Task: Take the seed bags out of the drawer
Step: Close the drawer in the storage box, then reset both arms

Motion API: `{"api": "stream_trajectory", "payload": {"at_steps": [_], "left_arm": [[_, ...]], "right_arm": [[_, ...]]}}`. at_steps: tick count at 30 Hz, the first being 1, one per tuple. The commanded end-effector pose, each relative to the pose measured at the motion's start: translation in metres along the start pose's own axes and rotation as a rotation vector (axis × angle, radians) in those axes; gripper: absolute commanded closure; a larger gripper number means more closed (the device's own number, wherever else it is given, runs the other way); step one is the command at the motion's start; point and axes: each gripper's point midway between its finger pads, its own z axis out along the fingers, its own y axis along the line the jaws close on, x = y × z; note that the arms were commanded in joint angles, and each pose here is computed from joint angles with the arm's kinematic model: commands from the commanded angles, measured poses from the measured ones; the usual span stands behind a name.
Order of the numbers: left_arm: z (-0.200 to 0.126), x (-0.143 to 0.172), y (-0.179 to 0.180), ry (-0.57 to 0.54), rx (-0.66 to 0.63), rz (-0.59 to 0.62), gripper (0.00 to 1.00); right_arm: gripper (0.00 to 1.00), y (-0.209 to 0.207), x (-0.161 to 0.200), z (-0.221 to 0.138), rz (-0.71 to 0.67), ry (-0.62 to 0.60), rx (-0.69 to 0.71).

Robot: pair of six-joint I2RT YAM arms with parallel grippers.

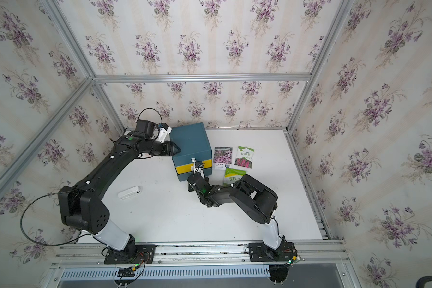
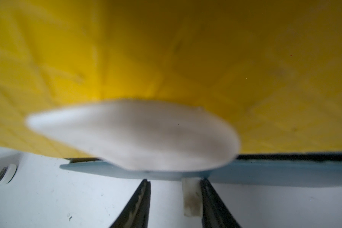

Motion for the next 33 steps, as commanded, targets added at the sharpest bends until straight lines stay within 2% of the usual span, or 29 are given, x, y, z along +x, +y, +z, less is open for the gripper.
{"api": "stream_trajectory", "payload": {"at_steps": [1,13,19,28,33], "left_arm": [[0.002,0.061,0.028,0.236,-0.131,-0.039,0.36],[0.001,0.061,0.029,0.237,-0.133,-0.038,0.36],[0.0,0.06,0.031,0.231,-0.142,-0.044,0.35],[-0.01,0.036,0.03,0.152,-0.153,-0.065,0.25],[-0.028,0.008,0.017,0.026,-0.134,-0.061,0.1]], "right_arm": [[0.55,0.011,-0.03,0.0,0.095,-0.121,-0.058],[0.52,0.009,-0.034,0.005,0.138,-0.126,-0.063],[0.49,0.007,-0.032,-0.008,0.127,-0.099,-0.073],[0.3,-0.002,-0.035,-0.04,0.107,-0.058,-0.066],[0.16,-0.007,-0.041,-0.061,0.092,-0.047,-0.06]]}}
